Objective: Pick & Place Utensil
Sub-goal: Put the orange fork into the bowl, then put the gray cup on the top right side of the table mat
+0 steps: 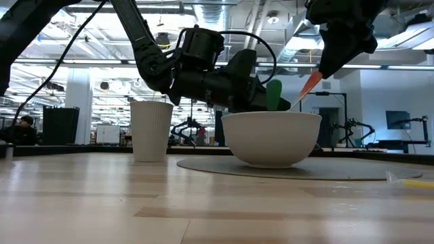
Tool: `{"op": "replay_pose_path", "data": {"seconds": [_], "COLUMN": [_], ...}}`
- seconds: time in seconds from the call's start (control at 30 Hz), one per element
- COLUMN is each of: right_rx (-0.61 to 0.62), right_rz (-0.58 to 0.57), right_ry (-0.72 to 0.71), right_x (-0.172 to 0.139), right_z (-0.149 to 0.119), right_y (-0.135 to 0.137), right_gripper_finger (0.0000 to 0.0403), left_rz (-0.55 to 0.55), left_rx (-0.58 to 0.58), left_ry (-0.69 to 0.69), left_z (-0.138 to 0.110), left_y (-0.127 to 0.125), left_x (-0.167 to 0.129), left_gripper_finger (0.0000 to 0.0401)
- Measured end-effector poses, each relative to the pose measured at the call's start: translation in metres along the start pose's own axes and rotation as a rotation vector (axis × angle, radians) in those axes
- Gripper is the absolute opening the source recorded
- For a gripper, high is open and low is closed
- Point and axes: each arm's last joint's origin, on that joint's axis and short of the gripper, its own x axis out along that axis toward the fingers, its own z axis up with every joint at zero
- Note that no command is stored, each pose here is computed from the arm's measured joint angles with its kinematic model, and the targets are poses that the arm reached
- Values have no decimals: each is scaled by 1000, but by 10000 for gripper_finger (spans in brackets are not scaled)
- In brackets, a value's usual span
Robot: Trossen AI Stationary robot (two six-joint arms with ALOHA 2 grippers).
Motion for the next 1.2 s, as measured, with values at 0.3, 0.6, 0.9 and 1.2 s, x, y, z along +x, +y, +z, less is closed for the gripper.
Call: {"op": "replay_pose_path", "data": {"seconds": [0.3, 0.6, 0.9, 1.2], "right_rx": [-4, -2, -21, -24], "right_rz": [15, 27, 50, 50], "right_ry": [5, 15, 30, 30], "right_x": [-1, 4, 6, 6], "right_z": [-1, -1, -1, -1], "right_y": [2, 7, 11, 11], "right_gripper_finger": [55, 55, 55, 55], "left_rz": [-6, -17, -23, 24], "left_rx": [-5, -8, -6, -47], "left_ry": [13, 25, 27, 56], "left_z": [-1, -3, -4, -8], "left_y": [-1, -9, -13, -11], "left_x": [0, 2, 3, 3], "left_gripper_finger": [6, 6, 6, 6]}}
